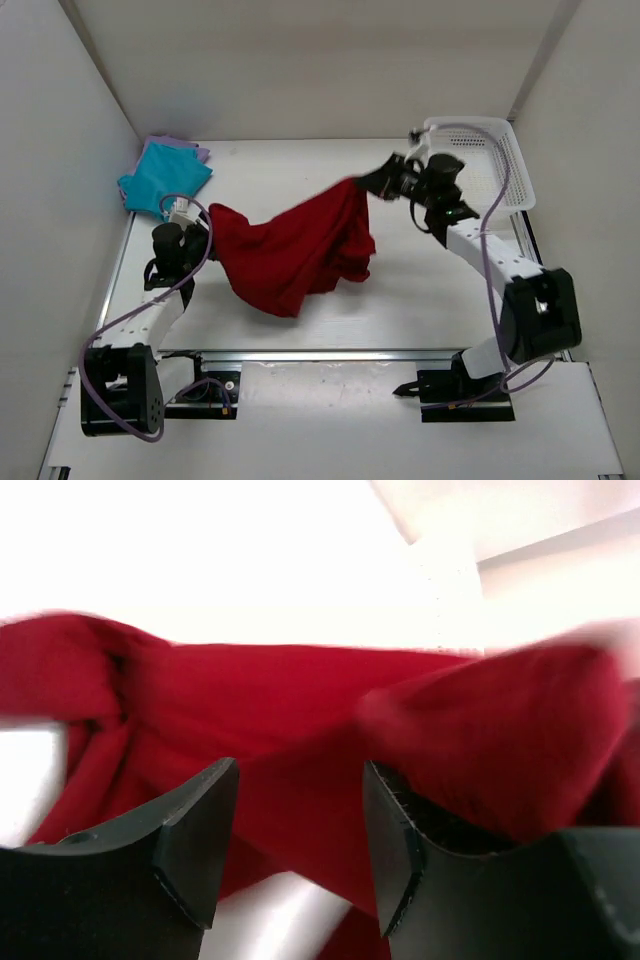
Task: Fold and stack the t-shirts
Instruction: Move the tshirt to the center of the board, then flatten out the tshirt
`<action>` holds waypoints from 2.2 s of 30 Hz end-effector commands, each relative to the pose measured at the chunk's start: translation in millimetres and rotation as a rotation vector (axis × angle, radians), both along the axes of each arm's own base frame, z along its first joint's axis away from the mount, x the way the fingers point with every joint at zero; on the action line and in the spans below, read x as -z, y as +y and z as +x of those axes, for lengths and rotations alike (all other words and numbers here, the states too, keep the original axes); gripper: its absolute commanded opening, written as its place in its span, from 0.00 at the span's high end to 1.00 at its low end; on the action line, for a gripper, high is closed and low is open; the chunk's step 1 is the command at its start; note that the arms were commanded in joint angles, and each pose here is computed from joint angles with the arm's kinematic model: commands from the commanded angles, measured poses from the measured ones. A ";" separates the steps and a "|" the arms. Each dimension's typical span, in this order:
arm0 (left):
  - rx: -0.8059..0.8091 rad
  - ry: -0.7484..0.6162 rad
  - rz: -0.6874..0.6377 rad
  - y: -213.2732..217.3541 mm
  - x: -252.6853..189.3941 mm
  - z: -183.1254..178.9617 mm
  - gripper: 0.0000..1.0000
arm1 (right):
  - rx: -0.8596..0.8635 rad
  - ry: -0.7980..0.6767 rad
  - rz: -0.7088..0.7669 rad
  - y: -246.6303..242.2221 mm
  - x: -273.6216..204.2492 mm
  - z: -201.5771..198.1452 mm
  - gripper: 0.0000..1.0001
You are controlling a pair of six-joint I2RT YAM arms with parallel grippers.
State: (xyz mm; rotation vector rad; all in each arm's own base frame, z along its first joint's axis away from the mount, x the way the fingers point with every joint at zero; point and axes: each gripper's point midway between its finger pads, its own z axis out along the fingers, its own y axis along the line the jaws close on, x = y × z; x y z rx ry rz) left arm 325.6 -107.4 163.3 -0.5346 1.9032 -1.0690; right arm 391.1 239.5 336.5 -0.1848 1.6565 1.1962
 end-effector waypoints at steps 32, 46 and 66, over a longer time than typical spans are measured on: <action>0.184 0.156 0.295 -65.4 77.6 -44.6 0.39 | -0.116 0.371 -0.532 63.0 276.6 -151.4 0.52; 0.362 0.096 0.579 -132.5 92.0 -72.5 0.65 | 0.140 0.378 -0.324 -54.5 243.5 -125.4 0.65; 0.412 0.054 0.485 -115.6 83.3 -91.8 0.65 | 0.108 0.405 -0.291 -55.4 256.6 -144.6 0.65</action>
